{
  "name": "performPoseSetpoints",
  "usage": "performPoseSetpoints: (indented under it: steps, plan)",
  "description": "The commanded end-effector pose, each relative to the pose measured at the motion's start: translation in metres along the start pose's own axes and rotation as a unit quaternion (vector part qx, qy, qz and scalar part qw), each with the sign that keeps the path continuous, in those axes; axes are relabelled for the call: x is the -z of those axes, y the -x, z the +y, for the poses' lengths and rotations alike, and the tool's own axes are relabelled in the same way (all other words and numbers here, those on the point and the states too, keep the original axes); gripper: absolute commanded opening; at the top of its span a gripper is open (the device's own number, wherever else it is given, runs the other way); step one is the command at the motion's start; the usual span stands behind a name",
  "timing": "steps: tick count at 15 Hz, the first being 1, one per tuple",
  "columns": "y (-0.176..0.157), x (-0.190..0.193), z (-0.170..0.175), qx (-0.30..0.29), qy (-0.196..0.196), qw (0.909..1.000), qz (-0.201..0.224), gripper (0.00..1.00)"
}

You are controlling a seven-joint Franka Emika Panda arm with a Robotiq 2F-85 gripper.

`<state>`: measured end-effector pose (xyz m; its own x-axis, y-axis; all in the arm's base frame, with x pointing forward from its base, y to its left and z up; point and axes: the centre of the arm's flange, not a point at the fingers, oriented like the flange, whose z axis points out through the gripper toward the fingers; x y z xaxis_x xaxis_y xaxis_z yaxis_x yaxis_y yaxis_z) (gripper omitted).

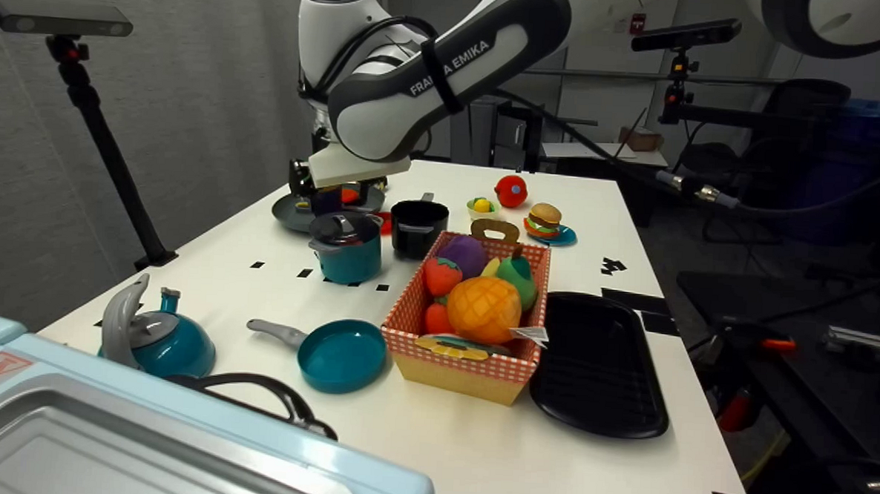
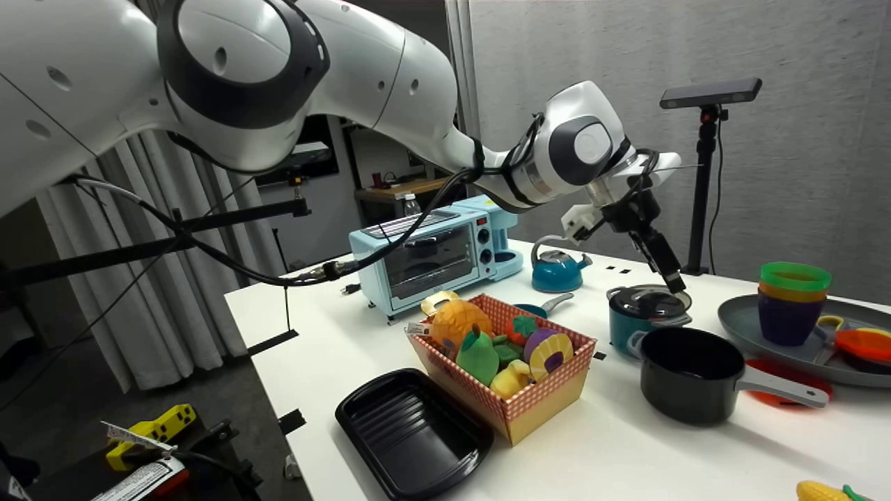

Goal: Transfer the lid from the black pot to the blue pot

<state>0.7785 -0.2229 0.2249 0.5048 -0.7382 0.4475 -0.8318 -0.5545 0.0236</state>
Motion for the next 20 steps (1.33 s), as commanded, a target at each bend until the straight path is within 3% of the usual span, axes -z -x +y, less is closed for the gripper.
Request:
performPoseSetpoints:
  steps: [1, 11, 20]
  plan:
    - [-0.017, 0.028, 0.016, 0.004, -0.017, 0.9999, 0.002, 1.00]
    - [-0.020, 0.083, 0.089, 0.072, -0.064, 0.9954, -0.006, 1.00]
    - [0.011, 0.135, 0.158, 0.170, -0.101, 0.9796, -0.036, 1.00]
